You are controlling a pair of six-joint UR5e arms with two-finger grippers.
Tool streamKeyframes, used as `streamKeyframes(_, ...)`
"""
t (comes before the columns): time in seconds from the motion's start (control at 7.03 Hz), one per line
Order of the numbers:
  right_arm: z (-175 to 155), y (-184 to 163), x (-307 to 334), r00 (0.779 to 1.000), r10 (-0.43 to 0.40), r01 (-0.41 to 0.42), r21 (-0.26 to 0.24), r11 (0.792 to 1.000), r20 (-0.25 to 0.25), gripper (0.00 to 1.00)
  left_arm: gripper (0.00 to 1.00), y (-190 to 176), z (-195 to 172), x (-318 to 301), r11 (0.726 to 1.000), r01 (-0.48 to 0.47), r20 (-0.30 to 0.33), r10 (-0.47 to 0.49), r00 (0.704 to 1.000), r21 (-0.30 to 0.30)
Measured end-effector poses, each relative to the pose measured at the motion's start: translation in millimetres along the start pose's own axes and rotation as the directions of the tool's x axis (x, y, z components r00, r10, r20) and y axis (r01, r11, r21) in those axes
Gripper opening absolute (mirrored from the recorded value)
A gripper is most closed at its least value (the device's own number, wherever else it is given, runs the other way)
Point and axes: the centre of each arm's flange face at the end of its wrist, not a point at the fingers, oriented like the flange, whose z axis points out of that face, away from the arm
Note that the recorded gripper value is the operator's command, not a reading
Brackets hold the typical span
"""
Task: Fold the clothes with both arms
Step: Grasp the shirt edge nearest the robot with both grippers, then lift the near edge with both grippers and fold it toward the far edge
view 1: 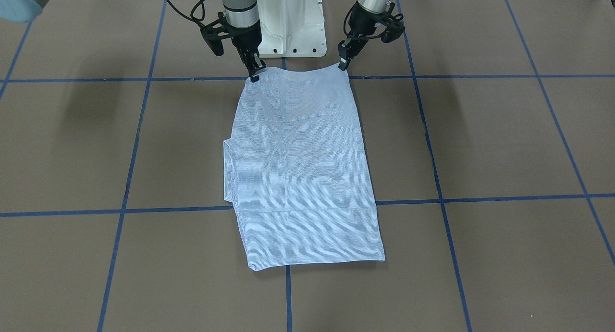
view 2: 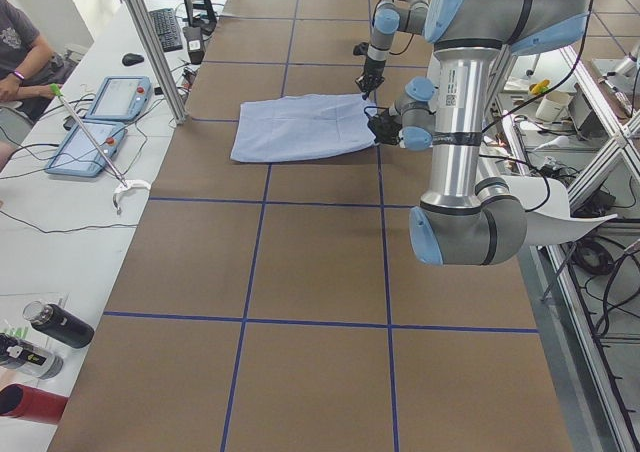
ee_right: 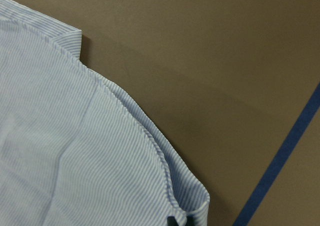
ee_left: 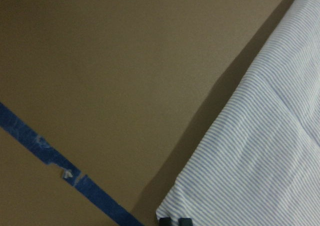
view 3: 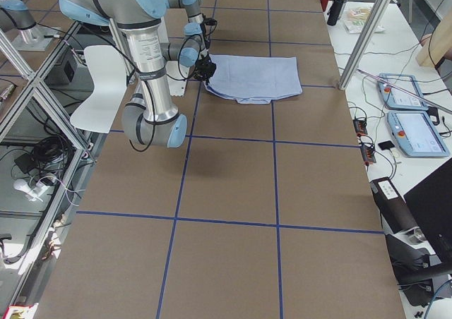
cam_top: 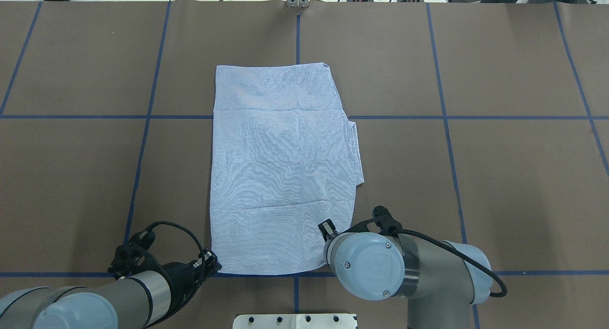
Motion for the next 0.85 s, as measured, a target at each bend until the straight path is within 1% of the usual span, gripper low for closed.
streamKeyframes(0.14, -20.8, -10.8, -10.9, 1.0, 0.016, -0.016, -0.001, 1.0, 0.023, 0.0, 0.0, -3.2, -20.7, 15.1, 1.0, 0.006, -0.016, -0.007, 1.0, -0.025)
streamKeyframes(0.28, -35.6, -28.4, -28.6, 0.998, 0.039, -0.039, 0.009, 0.999, 0.051, 0.0, 0.0, -18.5, -33.3, 41.1, 0.999, 0.0, -0.041, -0.001, 0.999, -0.037)
streamKeyframes(0.43, -46.8, -51.2, -55.7, 0.995, 0.063, -0.065, 0.022, 0.998, 0.08, 0.0, 0.0, -47.5, -41.6, 81.5, 0.999, -0.019, -0.069, 0.016, 0.997, -0.041)
streamKeyframes(0.57, -50.6, -71.9, -93.0, 0.993, 0.075, -0.079, 0.038, 0.996, 0.094, 0.0, 0.0, -83.4, -40.7, 124.3, 0.999, -0.027, -0.082, 0.025, 0.996, -0.029)
streamKeyframes(0.71, -45.1, -89.8, -139.6, 0.992, 0.083, -0.088, 0.051, 0.995, 0.092, 0.0, 0.0, -118.5, -29.4, 165.5, 0.999, -0.033, -0.083, 0.033, 0.996, -0.003)
streamKeyframes(0.85, -31.0, -108.9, -190.7, 0.992, 0.09, -0.095, 0.049, 0.994, 0.088, 0.0, 0.0, -153.5, -11.0, 199.6, 0.998, -0.043, -0.074, 0.045, 0.996, 0.035)
